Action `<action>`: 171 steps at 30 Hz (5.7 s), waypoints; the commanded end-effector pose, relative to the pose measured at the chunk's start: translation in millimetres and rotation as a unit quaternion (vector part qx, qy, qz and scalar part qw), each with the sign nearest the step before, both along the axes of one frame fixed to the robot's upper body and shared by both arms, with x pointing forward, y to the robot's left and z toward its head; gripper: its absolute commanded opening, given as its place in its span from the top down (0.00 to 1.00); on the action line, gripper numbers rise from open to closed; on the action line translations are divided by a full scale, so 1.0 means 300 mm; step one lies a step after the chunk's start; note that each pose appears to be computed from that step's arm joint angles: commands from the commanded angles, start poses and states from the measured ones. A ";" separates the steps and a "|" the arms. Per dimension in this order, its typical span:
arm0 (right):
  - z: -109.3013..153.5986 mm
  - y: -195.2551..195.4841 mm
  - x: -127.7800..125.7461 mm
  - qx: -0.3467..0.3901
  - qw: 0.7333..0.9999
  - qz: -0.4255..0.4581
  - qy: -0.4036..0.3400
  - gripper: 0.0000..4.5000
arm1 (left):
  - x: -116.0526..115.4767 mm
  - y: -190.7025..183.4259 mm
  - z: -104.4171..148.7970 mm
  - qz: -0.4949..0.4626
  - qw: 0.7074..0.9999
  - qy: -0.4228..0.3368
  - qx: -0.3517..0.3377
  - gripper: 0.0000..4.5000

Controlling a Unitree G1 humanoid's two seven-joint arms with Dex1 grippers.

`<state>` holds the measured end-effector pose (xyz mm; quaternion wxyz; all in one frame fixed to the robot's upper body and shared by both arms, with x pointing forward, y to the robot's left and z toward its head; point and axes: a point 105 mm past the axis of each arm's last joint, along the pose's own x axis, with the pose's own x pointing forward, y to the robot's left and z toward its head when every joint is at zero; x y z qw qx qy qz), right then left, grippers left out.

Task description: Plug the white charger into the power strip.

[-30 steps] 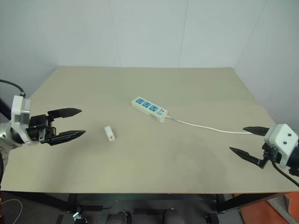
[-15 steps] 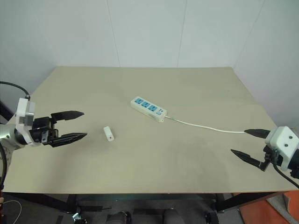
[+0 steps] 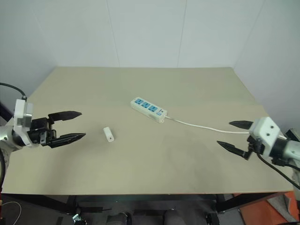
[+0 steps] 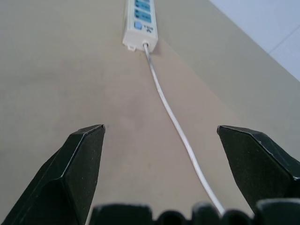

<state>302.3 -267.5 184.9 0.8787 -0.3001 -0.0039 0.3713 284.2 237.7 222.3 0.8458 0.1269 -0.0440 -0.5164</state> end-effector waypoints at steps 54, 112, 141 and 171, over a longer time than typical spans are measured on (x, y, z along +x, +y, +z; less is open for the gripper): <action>-0.137 0.261 0.209 0.049 0.997 0.021 0.058 1.00 | 0.024 -0.034 0.022 -0.010 0.997 -0.028 0.066 0.00; -0.296 0.449 0.210 0.246 0.965 -0.067 0.062 0.13 | 0.076 -0.074 0.026 -0.032 0.996 -0.038 0.077 0.00; -0.246 0.223 -0.017 0.105 0.973 0.141 0.148 0.24 | 0.303 -0.370 0.155 -0.265 0.767 -0.203 0.548 0.00; -0.318 0.304 -0.014 0.093 0.975 0.133 0.153 0.24 | 0.248 -0.326 -0.122 -0.448 0.552 -0.153 0.686 0.00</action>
